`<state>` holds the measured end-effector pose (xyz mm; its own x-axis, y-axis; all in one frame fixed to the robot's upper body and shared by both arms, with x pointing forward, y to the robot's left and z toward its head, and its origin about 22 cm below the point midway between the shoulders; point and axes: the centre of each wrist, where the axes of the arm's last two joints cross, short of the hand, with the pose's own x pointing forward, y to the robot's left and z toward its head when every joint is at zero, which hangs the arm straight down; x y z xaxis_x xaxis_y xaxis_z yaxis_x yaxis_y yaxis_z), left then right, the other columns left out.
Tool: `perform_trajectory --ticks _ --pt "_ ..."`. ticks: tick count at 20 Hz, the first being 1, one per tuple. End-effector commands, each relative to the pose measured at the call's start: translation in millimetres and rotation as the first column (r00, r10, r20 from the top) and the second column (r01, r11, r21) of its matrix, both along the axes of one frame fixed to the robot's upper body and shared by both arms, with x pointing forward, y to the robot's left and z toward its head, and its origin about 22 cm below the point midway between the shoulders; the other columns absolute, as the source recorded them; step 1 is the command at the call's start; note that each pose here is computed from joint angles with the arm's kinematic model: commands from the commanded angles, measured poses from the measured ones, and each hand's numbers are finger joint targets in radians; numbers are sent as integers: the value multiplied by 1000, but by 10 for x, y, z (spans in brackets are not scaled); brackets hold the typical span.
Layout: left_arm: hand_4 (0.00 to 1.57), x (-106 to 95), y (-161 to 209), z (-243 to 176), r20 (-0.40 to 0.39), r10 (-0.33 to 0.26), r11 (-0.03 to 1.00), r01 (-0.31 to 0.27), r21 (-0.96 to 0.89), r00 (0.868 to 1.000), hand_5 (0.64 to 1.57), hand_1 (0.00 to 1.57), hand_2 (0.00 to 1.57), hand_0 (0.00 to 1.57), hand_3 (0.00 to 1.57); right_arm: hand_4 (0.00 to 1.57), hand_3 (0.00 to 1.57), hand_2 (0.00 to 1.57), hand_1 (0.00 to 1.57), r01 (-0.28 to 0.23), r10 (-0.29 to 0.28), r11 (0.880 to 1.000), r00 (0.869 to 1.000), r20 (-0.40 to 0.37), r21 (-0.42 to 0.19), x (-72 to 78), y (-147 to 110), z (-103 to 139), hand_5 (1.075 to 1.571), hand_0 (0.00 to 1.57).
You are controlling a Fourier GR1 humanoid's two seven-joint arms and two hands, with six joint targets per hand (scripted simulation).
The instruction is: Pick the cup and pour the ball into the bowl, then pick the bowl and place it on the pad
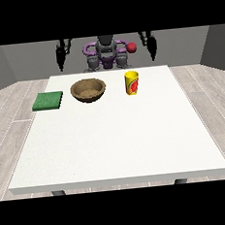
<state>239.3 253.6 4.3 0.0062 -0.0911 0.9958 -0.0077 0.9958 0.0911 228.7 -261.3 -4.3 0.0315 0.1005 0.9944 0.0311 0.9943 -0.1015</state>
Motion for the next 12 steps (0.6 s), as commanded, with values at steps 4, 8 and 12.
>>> perform_trajectory --ticks 4,8,12 --pt "664 14 70 266 26 -2 1000 1 27 1000 1566 0 0 0 0 875 0 0 0 -4 4 999 1000 23 -32 17 -78 262 1533 0" --pt "642 -95 -271 285 -147 -8 977 -24 -210 989 1565 0 0 0 0 872 0 0 0 37 -14 987 990 -144 156 -122 81 323 1539 0" --pt "637 -185 -389 557 -220 -3 972 -49 -228 975 1564 0 0 0 0 861 0 0 0 72 -39 984 979 -199 162 -163 114 616 1532 0"
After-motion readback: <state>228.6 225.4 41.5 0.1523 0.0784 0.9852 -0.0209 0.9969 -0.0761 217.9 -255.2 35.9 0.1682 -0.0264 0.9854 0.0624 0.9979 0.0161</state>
